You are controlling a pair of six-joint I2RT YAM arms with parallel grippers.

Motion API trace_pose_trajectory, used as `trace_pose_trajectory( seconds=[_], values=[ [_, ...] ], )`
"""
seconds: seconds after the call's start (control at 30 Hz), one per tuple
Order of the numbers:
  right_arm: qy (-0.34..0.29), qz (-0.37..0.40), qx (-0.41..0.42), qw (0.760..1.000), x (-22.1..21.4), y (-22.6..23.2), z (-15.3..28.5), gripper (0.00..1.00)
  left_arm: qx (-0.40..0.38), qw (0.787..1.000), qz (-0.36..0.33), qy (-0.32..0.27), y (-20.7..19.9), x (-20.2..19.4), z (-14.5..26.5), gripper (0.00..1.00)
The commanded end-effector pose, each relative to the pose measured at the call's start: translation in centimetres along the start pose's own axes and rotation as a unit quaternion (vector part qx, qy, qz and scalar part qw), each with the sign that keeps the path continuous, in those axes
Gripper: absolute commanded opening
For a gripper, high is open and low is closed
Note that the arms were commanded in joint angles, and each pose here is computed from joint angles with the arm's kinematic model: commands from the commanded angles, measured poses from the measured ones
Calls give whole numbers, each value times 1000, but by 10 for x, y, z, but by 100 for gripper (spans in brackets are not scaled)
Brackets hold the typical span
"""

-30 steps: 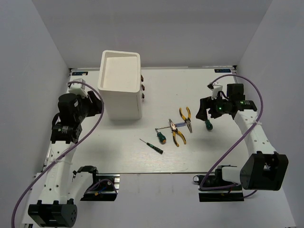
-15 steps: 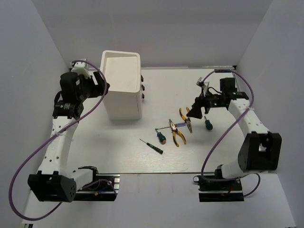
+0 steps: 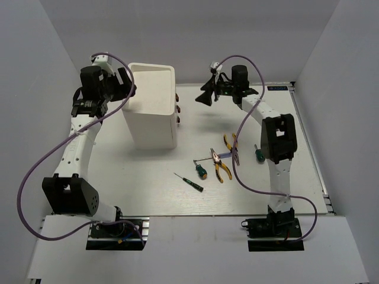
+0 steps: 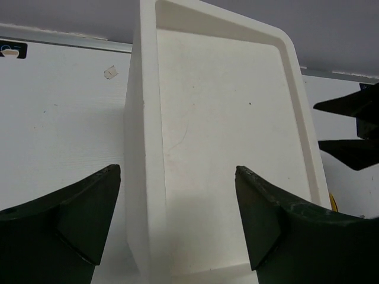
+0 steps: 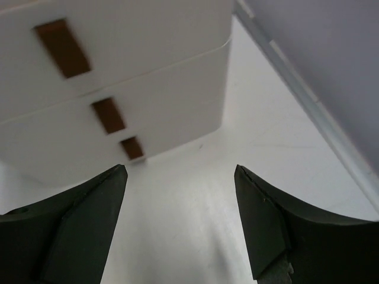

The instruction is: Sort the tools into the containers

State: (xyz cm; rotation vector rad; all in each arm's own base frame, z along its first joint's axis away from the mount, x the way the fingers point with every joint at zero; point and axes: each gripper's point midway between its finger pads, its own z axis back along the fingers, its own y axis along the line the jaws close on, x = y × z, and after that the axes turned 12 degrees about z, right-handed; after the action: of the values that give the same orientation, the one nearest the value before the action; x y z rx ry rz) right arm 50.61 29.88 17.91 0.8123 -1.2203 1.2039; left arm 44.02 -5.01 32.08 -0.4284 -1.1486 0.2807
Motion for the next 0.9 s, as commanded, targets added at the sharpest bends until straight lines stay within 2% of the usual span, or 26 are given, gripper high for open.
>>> trace_pose_trajectory(
  seconds=[0.0,0.13,0.17,0.37,0.67,0.87],
  values=[
    [-60,55,-49,995,53,-43,-17,79,2,1000,-14,-17,-4,21,-1,88],
    [-75,73,-61,993,69,-62,-35,79,7,1000,-22,-6,0,17,-8,88],
    [-72,64,-51,994,56,-60,-44,79,9,1000,-22,-2,2,15,-11,88],
    [-97,81,-13,992,63,-37,-64,79,11,999,-27,13,3,5,-18,87],
    [-124,89,65,986,62,9,-60,77,-3,999,-25,32,1,-4,-28,87],
    [-138,100,101,980,68,22,-52,76,-6,999,-24,39,1,-7,-31,86]
  ],
)
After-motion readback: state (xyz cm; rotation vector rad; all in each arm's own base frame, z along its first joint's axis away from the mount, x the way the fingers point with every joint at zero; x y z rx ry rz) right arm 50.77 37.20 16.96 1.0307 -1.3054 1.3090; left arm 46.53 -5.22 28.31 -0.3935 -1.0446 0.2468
